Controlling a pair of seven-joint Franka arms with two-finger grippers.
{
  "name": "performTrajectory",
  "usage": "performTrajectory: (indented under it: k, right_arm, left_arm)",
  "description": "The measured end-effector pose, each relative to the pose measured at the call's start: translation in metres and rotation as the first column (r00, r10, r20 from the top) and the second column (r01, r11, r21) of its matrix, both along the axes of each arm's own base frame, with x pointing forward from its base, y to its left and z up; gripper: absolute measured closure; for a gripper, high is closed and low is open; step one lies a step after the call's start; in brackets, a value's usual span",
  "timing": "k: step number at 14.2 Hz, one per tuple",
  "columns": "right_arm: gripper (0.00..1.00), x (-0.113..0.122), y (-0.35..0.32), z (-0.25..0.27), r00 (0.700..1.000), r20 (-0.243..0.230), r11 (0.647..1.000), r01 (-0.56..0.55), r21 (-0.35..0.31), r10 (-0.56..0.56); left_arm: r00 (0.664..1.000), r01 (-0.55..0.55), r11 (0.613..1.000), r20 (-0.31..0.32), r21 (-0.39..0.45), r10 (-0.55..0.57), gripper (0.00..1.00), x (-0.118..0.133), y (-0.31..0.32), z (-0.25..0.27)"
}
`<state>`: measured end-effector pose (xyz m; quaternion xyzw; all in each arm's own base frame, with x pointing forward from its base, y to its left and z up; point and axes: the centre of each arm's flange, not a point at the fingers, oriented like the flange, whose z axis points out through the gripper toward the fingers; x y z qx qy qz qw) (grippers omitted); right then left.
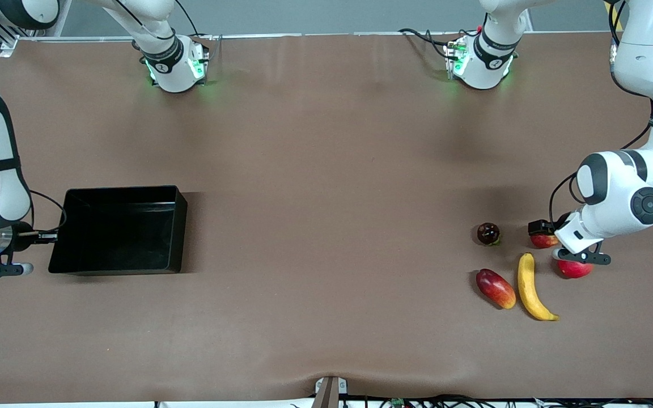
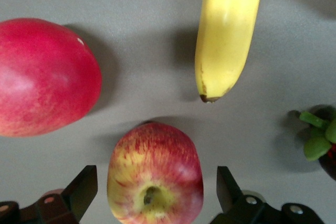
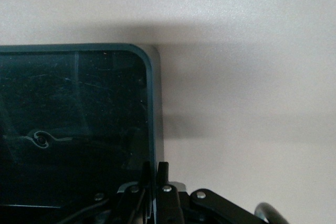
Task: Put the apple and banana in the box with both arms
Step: 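Push the black box toward the fruit with the right gripper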
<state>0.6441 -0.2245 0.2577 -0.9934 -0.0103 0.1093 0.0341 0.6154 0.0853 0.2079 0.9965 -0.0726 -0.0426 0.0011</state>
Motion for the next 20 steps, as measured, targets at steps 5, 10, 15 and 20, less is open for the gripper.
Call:
performTrajectory:
  k: [5,10,15,20]
  right_arm:
    - [0.94,0.007,0.016,0.043,0.997,-0.071,0.99,0.045,0.135,-0.036]
    - [0.94,0.011,0.054,0.054,0.994,-0.108,0.964,0.051,0.263,-0.023]
    - [0.94,0.024,0.146,0.077,0.991,-0.134,0.966,0.015,0.257,0.021]
    - [0.94,0.026,0.245,0.095,0.987,-0.162,0.961,0.035,0.273,0.01]
  left_arm:
    - [1.0,0.006,1.0,0.004,0.0,-0.006,0.31,0.005,-0.001,-0.002]
    - [0.999,0.016,1.0,0.029,0.002,-0.016,0.31,0.012,-0.007,0.011]
    - [0.997,0.04,0.999,0.072,0.005,-0.041,0.31,0.027,-0.041,0.094]
    - [0.999,-0.021,1.0,0.048,0.0,0.021,0.31,0.041,-0.081,0.178]
